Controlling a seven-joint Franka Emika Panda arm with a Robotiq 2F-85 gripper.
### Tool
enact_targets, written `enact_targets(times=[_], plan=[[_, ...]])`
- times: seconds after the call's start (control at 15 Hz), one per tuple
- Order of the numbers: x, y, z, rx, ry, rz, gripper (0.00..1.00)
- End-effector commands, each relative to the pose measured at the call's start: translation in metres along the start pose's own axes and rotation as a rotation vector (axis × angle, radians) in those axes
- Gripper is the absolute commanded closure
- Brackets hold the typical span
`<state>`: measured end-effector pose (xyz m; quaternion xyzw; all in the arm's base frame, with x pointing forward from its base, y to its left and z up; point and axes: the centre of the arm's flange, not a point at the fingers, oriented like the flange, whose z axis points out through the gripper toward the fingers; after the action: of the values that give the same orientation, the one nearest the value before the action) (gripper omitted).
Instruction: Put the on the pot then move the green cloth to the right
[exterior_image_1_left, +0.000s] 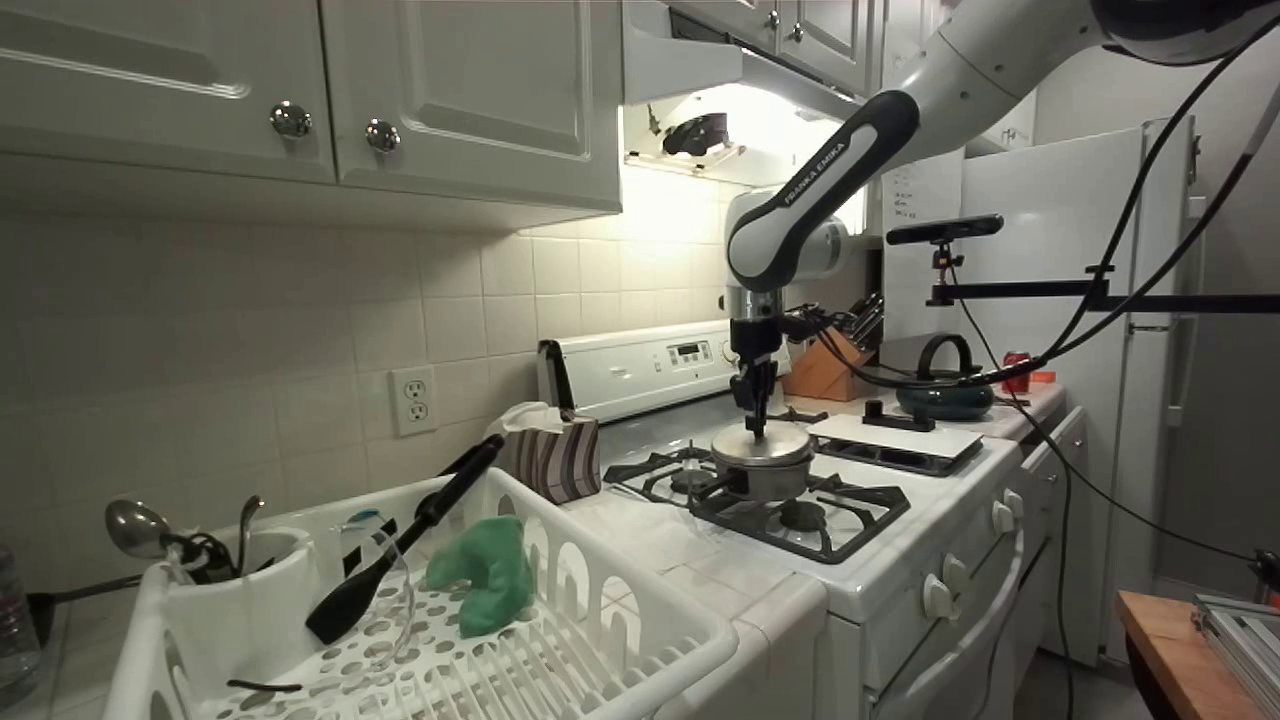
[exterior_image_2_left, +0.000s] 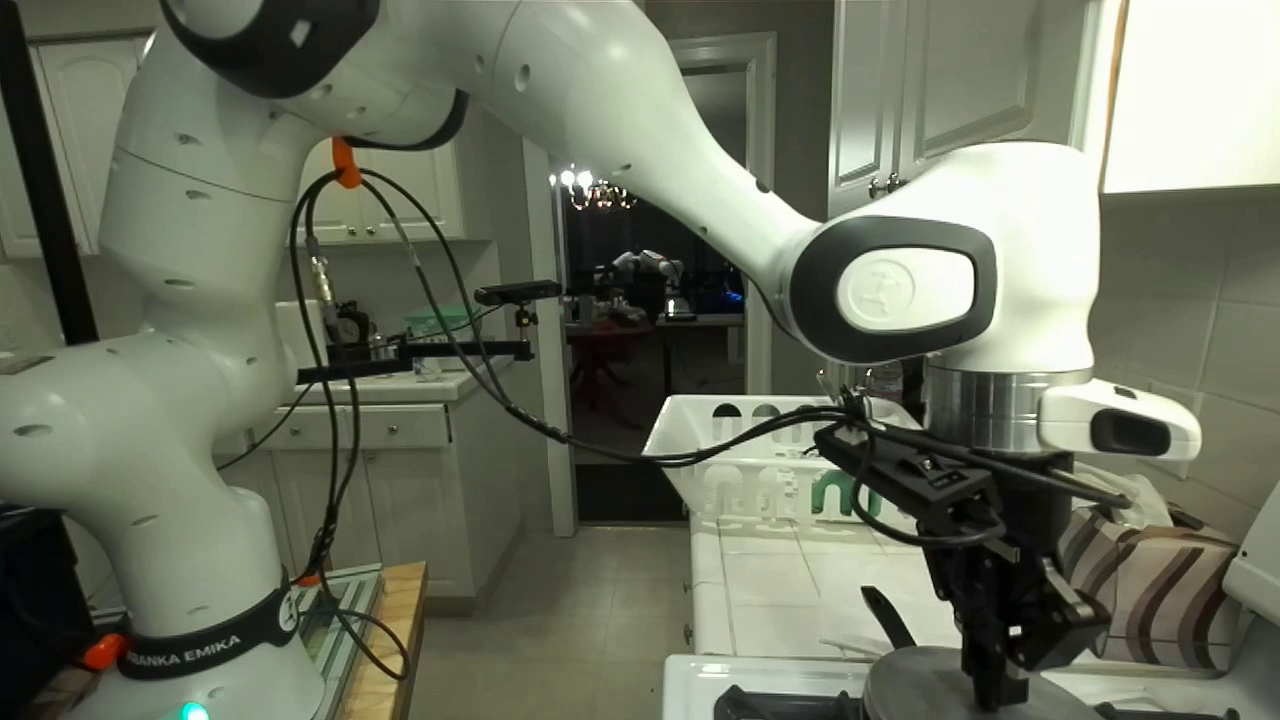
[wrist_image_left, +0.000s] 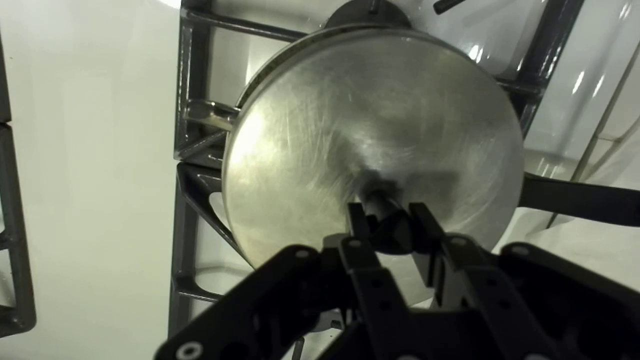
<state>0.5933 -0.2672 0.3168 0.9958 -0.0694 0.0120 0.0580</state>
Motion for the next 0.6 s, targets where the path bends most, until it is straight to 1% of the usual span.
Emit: enact_targets(times=[0.0,0.13,0.2,0.27,0.33,0.4,0.53], plan=[[0.007,-0.006,0.005,-0.036,0.015,-0.011,0.94],[0.007,-0.007,0.006,-0.038,0.013,-0.011,0.94],[0.007,-0.008,0.006,-0.026,0.012,-0.011,0.49],[0.007,-0.010,0.005,-0.025,0.012,-0.014,0.48],[0.006,-0.013,0.003,-0.023,0.013,-0.019,0.42],[0.004,-0.019,-0.002,-0.016,0.017,-0.028,0.34],[-0.001,-0.038,-0.011,-0.003,0.034,-0.059,0.22]])
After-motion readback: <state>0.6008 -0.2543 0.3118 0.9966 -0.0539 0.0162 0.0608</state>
